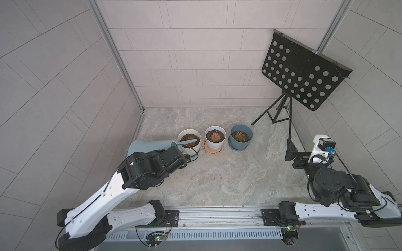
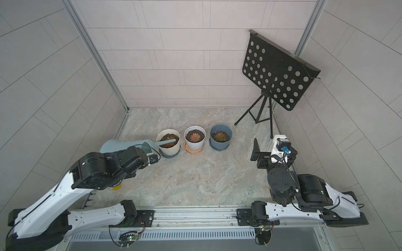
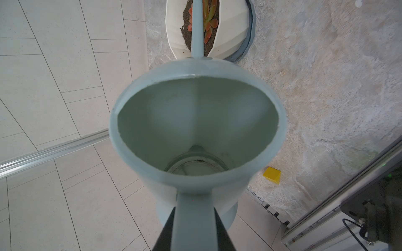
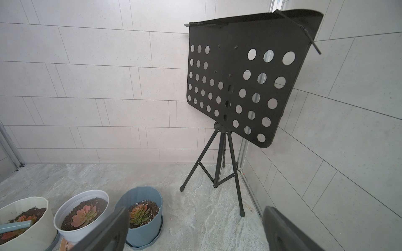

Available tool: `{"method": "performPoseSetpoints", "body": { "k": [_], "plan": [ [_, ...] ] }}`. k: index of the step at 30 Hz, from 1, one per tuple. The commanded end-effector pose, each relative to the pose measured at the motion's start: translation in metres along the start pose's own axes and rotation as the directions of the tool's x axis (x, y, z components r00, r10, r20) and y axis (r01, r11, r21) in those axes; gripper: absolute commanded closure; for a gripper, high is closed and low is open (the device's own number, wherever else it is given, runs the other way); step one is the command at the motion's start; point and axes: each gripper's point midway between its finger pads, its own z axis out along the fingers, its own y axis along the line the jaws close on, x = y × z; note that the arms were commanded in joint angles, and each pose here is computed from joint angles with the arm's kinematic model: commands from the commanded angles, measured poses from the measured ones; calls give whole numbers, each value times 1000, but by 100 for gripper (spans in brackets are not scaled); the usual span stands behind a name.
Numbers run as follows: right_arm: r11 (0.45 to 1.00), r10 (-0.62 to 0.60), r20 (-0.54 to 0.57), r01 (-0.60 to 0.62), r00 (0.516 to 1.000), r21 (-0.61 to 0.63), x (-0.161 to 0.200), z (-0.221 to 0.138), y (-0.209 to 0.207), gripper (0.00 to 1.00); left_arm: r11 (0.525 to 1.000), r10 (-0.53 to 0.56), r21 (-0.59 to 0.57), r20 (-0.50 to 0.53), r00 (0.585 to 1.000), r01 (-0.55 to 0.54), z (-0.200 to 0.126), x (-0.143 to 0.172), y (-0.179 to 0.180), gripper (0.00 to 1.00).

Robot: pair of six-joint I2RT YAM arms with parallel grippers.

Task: Water the succulent around the soil edge
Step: Water the soil of the potted plant with water.

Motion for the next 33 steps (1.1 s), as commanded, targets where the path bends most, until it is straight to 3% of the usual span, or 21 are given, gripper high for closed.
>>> {"method": "performPoseSetpoints", "body": {
  "k": [1,33],
  "plan": [
    [1000,-13,5,13,1000,18,0,0,-3,0,997,-34,-69,47,998,38,-9,-4,18,100],
    [1000,-17,5,17,1000,18,-1,0,-3,0,990,22,-141,-75,997,-32,8,-3,31,100]
  ]
}}
